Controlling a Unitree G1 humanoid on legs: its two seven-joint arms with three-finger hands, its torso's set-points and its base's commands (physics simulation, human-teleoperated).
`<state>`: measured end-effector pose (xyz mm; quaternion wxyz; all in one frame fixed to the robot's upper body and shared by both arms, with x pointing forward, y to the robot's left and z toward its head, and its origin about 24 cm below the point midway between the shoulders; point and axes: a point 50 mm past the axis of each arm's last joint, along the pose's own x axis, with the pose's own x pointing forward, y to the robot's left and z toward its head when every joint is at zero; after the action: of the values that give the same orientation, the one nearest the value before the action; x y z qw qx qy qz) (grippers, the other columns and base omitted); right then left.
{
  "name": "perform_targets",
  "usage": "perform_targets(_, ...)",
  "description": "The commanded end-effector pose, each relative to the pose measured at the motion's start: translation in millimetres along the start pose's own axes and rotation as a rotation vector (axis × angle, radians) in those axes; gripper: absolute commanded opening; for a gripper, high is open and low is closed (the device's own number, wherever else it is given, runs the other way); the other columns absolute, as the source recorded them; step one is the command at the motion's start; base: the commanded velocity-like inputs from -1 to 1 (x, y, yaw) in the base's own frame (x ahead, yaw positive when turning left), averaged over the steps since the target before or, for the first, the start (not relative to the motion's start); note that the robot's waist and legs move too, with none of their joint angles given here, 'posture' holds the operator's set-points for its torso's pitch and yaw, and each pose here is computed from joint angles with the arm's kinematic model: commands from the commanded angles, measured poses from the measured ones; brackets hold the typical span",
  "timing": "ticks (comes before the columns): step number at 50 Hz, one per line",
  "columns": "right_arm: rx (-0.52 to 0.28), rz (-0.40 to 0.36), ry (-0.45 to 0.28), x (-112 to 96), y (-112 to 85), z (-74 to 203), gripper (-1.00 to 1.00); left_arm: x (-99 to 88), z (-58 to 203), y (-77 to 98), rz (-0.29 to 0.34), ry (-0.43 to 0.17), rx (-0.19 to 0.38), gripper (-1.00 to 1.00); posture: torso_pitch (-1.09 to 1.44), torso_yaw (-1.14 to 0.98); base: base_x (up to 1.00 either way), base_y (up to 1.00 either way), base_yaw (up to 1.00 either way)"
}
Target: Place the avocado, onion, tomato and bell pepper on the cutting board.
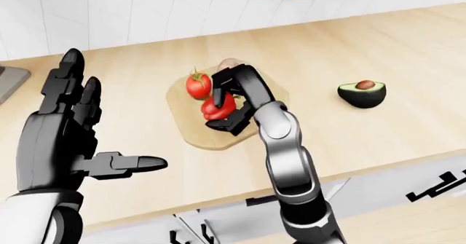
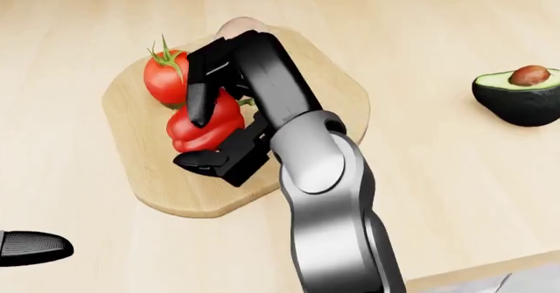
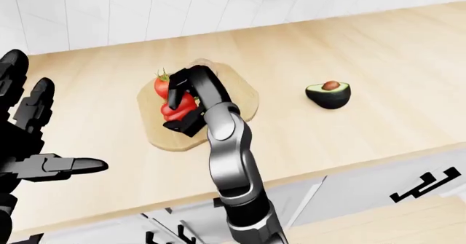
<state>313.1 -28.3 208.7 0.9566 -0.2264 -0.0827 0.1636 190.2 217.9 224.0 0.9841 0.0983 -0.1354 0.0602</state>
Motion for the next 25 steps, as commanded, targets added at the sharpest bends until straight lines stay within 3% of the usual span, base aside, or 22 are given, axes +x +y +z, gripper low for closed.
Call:
perform_targets(1,-0.011,-0.031,-0.114,-4.7,-6.3,22.7,-0.81,0.6,11.3,1.6,0.011,-0.066,0.024,1.0,0.0,0.0,0.0,0.0,0.0)
perform_targets(6,0.001,-0.031,-0.106,-8.0,-6.1,17.9,-0.6,0.5,11.6,2.6,0.012,-0.066,0.03,1.0,0.0,0.0,0.0,0.0,0.0)
perform_targets(11,0.005,-0.021,-0.103,-9.9,-4.4,17.4,-0.22,-0.4,10.4,2.9,0.013,-0.062,0.033,1.0,0.0,0.0,0.0,0.0,0.0)
perform_targets(25,0.012,0.0,-0.108,-12.7,-3.7,20.5,0.16,2.1,13.4,4.4,0.019,-0.067,0.039,1.0,0.0,0.0,0.0,0.0,0.0)
